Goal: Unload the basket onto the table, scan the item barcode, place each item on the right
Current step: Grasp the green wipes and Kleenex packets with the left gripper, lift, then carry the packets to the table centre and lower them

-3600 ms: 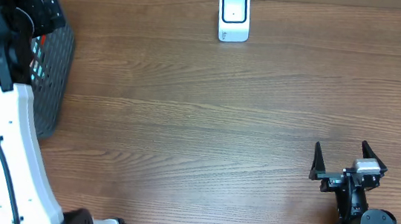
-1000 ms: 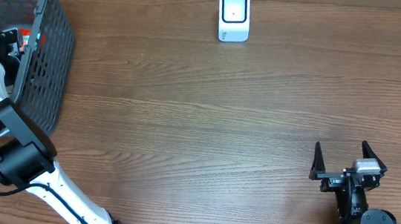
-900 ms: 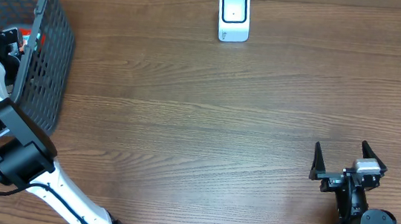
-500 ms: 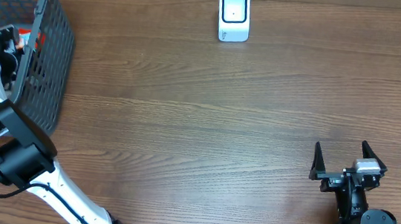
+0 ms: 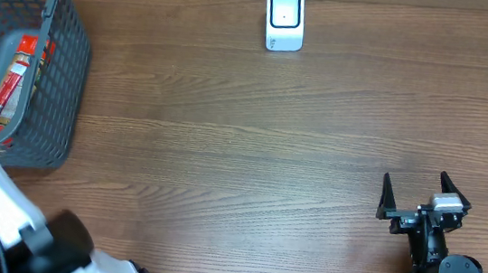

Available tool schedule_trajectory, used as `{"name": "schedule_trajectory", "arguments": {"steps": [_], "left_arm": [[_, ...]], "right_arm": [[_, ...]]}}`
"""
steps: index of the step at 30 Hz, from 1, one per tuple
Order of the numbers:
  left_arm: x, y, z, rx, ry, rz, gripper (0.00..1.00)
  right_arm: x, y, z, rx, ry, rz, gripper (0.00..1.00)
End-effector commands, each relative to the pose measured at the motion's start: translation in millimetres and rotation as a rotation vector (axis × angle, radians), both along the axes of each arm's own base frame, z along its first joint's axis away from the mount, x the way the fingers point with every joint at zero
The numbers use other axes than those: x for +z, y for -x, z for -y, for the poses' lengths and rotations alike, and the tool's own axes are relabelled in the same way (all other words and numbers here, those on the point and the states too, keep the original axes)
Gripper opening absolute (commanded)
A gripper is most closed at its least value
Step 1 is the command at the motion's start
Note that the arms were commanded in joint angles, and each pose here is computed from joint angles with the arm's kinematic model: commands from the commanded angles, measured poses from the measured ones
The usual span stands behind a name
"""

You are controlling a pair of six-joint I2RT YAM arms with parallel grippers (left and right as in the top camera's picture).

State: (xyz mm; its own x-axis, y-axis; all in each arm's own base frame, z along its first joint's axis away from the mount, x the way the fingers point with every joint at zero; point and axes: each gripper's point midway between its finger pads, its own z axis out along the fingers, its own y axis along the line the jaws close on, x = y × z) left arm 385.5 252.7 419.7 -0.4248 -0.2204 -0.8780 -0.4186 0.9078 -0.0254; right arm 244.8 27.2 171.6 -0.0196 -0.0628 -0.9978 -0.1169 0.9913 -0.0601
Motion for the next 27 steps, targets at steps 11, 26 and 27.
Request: {"name": "schedule_trajectory", "arguments": {"steps": [11, 26, 27], "left_arm": [[34, 29, 258, -0.584, 0.085, -0.023, 0.46], [-104, 23, 440, -0.942, 0.144, -0.386, 0.45], [-131, 24, 463, -0.971, 0.157, -0.434, 0.45]], "right_arm": [[-2, 0, 0, 0.001, 0.001, 0.003, 1.0], [-2, 0, 0, 0.001, 0.001, 0.003, 1.0], [-2, 0, 0, 0.001, 0.001, 0.003, 1.0]]}}
